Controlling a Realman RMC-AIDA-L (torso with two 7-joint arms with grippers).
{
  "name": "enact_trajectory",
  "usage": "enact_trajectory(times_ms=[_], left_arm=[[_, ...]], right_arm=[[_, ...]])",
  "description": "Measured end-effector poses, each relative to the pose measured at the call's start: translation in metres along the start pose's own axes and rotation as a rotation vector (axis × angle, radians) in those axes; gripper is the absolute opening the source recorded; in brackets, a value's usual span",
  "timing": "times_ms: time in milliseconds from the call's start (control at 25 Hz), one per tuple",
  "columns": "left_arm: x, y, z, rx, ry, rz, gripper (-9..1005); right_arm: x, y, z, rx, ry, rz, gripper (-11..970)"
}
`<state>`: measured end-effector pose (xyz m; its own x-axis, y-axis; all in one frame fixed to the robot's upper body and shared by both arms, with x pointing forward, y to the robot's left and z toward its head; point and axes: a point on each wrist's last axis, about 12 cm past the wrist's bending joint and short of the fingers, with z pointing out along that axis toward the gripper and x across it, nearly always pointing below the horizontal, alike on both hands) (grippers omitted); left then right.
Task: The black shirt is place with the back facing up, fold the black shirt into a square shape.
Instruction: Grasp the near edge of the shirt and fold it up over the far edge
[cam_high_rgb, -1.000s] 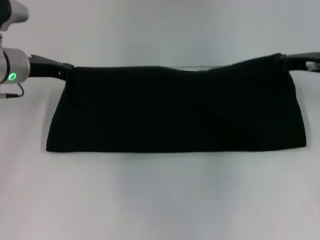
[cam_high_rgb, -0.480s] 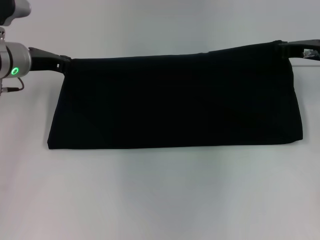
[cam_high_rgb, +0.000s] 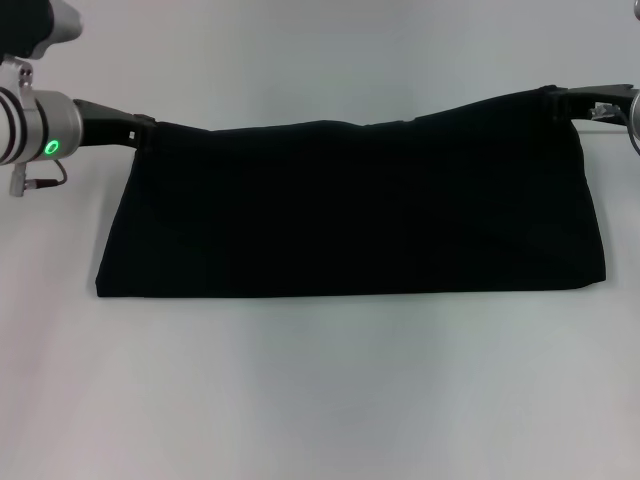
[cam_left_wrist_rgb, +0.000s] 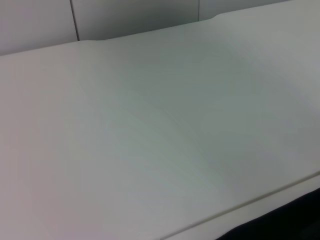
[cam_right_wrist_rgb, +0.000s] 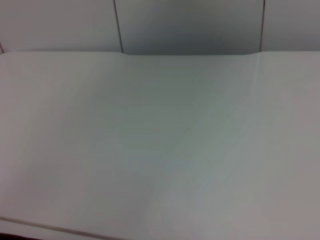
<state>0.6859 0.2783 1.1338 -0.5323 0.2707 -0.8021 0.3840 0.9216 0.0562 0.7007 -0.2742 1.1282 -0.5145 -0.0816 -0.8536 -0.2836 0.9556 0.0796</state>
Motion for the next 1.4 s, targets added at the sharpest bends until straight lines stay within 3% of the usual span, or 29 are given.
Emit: enact_trajectory(times_ms=[600,800,1040,1200,1400], left_arm=[[0.002,-0.015,0.01,-0.005,0.01,0.023,60],[0.002,-0.014,0.012,-0.039,-0.001,-0.013,67],[0.005,-0.008,0.013,-0.128,-0.035,-0.029,76],[0.004,-0.007,0.013,-0.146,-0.05,-0.064,214],[0.011,-0.005,0.006,-0.102,-0.035,-0.14,409]], right_arm=[[0.0,0.006,0.003,-0.003,-0.007,0.005,56],[-0.002,0.007,0.001,-0.033,-0.016,0.033,73],[-0.007,0.001,-0.003,-0.022,-0.036,0.039,211],[-0.008,-0.004,-0.005,-0.021,-0.043,0.061,303],[-0.004,-0.006,-0.014,-0.099,-0.023,0.104,506]])
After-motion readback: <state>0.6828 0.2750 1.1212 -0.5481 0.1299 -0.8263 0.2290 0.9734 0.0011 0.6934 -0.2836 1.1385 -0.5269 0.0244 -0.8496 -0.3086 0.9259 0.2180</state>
